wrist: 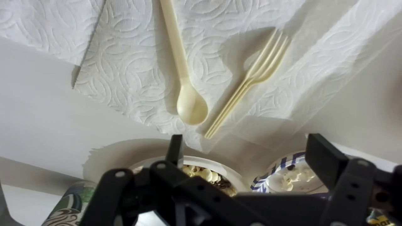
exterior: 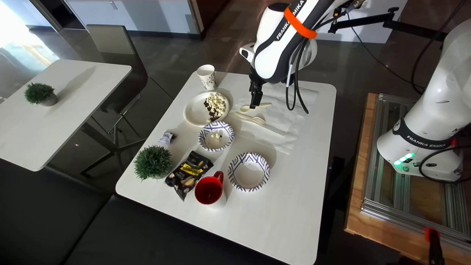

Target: Use the white spoon to place some contents from the white plate into the black and white bowl on the left.

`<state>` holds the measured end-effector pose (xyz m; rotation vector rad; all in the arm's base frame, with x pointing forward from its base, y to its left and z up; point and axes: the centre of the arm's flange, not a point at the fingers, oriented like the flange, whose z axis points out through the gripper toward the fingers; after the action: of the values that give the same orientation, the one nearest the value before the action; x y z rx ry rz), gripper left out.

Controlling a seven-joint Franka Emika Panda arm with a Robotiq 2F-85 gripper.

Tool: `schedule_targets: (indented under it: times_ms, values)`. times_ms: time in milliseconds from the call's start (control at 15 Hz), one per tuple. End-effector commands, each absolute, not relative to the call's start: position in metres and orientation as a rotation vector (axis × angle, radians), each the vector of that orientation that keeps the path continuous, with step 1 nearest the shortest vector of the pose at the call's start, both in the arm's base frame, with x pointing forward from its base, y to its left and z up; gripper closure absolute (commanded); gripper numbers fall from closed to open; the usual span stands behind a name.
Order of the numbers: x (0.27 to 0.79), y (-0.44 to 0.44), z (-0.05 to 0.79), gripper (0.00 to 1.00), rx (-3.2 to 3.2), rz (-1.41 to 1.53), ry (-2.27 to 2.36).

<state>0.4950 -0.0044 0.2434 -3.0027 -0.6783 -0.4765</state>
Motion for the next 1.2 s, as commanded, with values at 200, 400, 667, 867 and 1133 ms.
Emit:
schedule_targets:
  times_ms: [200,400,667,867,1133]
  values:
    - [0.515,-0.029,0.204,0.00,-2.904,-0.552,-0.855]
    - [0.520,-0.040,0.190,0.00,-2.880,-0.553,-0.878]
    - [0.525,-0.045,0.167,0.00,-2.870,-0.567,-0.865]
    - [0.529,-0.050,0.158,0.00,-2.851,-0.574,-0.842]
    - [0.533,-0.057,0.152,0.02,-2.849,-0.575,-0.819]
